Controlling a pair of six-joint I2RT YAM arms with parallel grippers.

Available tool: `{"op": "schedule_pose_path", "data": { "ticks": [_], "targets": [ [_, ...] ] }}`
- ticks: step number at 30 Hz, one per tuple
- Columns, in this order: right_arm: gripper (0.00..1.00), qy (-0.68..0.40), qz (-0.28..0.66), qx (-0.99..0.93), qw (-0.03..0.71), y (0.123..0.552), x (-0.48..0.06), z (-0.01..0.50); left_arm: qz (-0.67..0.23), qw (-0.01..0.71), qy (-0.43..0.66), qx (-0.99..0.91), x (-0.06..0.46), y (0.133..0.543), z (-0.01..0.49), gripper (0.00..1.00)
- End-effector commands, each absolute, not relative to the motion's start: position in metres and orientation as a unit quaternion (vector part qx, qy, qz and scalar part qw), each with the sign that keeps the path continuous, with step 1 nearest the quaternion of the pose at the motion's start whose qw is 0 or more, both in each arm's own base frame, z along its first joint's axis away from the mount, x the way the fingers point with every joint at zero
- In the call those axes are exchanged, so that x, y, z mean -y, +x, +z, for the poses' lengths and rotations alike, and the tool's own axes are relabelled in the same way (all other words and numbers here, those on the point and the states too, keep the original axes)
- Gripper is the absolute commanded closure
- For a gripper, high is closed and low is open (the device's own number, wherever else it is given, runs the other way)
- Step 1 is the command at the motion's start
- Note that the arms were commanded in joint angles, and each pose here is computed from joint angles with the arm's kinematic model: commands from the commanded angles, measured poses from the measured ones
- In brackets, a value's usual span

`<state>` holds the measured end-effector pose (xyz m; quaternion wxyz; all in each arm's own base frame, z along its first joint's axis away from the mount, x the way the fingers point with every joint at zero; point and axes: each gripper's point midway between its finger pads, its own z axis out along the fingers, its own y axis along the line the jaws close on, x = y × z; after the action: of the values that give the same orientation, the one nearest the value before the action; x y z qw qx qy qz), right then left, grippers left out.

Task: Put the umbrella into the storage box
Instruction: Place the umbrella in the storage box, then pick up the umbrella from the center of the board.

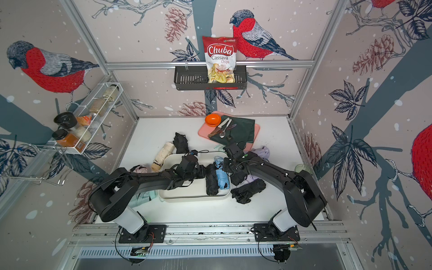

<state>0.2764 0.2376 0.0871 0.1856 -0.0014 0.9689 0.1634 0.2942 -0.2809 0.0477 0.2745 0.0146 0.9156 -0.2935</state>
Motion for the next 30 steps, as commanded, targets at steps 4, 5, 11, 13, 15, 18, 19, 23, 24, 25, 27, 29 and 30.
{"op": "schedule_pose_path", "data": {
  "ticks": [4,5,11,13,15,18,19,23,24,25,27,29,30],
  "targets": [
    [0.62,0.015,0.142,-0.968,0.206,0.281,-0.225,0.099,-0.278,0.290,-0.003,-0.916,0.270,0.296,0.051,0.71],
    [0.58,0.019,0.138,-0.968,0.211,0.281,-0.223,0.102,-0.273,0.296,-0.006,-0.915,0.267,0.296,0.052,0.69],
    [0.42,0.060,0.111,-0.968,0.219,0.272,-0.199,0.110,-0.247,0.322,-0.015,-0.914,0.254,0.304,0.059,0.57],
    [0.37,0.078,0.101,-0.967,0.222,0.266,-0.188,0.112,-0.239,0.328,-0.022,-0.914,0.250,0.306,0.060,0.54],
    [0.34,0.103,0.088,-0.964,0.227,0.258,-0.173,0.116,-0.233,0.339,-0.030,-0.911,0.245,0.309,0.063,0.49],
    [0.26,0.144,0.069,-0.959,0.233,0.242,-0.148,0.120,-0.224,0.360,-0.042,-0.905,0.237,0.315,0.071,0.44],
    [0.24,0.157,0.063,-0.958,0.232,0.236,-0.139,0.119,-0.219,0.367,-0.047,-0.903,0.234,0.318,0.075,0.43],
    [0.16,0.202,0.053,-0.953,0.220,0.208,-0.109,0.114,-0.210,0.390,-0.059,-0.894,0.224,0.325,0.087,0.39],
    [0.14,0.210,0.051,-0.952,0.217,0.203,-0.103,0.112,-0.209,0.396,-0.061,-0.892,0.222,0.326,0.090,0.38],
    [0.12,0.219,0.050,-0.951,0.214,0.197,-0.096,0.110,-0.209,0.402,-0.062,-0.889,0.221,0.327,0.092,0.34],
    [0.09,0.231,0.055,-0.948,0.212,0.188,-0.089,0.105,-0.208,0.411,-0.065,-0.885,0.218,0.329,0.097,0.26],
    [0.07,0.240,0.075,-0.943,0.216,0.185,-0.088,0.100,-0.205,0.418,-0.072,-0.882,0.216,0.331,0.100,0.19],
    [0.06,0.243,0.085,-0.942,0.214,0.185,-0.089,0.097,-0.204,0.420,-0.073,-0.881,0.215,0.332,0.101,0.19]
  ]
}}
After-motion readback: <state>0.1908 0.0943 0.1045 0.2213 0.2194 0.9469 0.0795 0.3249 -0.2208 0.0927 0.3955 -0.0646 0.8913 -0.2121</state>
